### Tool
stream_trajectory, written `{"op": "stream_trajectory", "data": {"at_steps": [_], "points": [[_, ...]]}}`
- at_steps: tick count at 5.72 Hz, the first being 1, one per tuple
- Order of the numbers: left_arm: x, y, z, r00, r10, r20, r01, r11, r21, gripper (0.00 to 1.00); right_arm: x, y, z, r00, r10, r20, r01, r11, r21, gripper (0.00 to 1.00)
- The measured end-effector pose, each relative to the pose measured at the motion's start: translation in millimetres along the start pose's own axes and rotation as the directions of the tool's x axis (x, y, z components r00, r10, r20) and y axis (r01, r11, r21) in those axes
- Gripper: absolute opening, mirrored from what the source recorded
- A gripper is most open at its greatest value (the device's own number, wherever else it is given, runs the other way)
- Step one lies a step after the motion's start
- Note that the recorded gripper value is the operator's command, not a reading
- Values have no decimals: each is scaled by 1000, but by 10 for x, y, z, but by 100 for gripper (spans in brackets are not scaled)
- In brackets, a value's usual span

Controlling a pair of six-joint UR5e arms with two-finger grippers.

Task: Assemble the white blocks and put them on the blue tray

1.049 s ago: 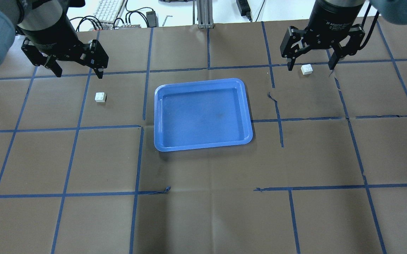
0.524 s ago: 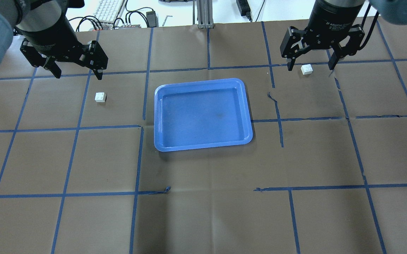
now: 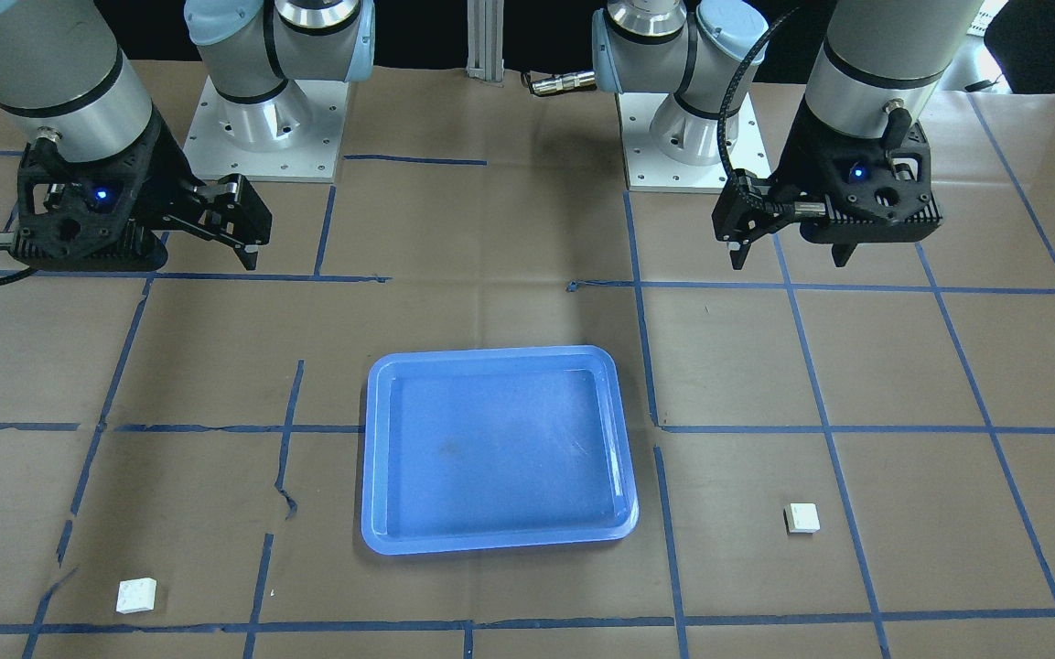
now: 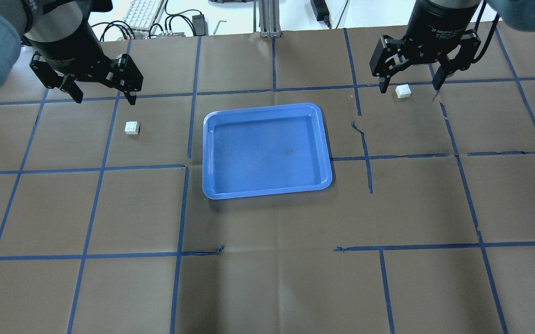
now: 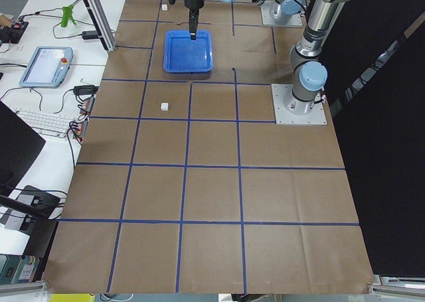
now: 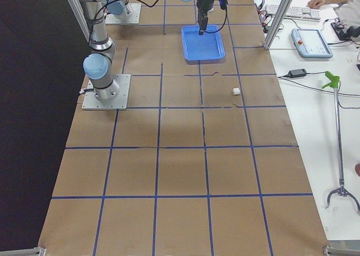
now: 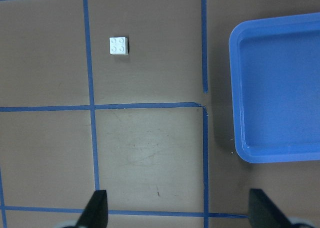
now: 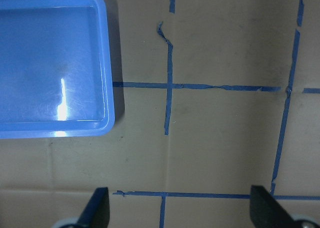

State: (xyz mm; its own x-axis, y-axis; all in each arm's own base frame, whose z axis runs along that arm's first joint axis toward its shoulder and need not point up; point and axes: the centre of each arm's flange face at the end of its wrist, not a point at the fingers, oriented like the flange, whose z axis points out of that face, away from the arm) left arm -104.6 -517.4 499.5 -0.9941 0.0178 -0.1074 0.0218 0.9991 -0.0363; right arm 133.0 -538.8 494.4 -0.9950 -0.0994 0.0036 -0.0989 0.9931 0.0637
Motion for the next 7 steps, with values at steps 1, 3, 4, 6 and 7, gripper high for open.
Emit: {"op": "stream_trajectory", "data": {"at_steps": [1, 3, 4, 6, 7], "points": [[-156, -32, 39, 1000, -25, 2, 25, 1000, -8, 100, 8, -25, 3, 989, -145, -2, 145, 989, 10, 100], [-537, -368, 589, 998, -64, -3, 64, 996, -55, 100, 62, -173, 111, 882, -472, -8, 472, 882, 12, 100], [-686, -698, 1070, 1000, -29, -4, 29, 999, -45, 100, 166, -320, 188, 775, -631, -21, 631, 775, 25, 99], [-846, -1201, 2230, 1000, 15, -12, -15, 1000, -13, 100, 590, -646, 416, 484, -873, -50, 875, 483, 39, 100], [-833, -1295, 2766, 999, 46, -24, -46, 999, -4, 100, 946, -815, 539, 351, -935, -48, 936, 348, 61, 100]]}}
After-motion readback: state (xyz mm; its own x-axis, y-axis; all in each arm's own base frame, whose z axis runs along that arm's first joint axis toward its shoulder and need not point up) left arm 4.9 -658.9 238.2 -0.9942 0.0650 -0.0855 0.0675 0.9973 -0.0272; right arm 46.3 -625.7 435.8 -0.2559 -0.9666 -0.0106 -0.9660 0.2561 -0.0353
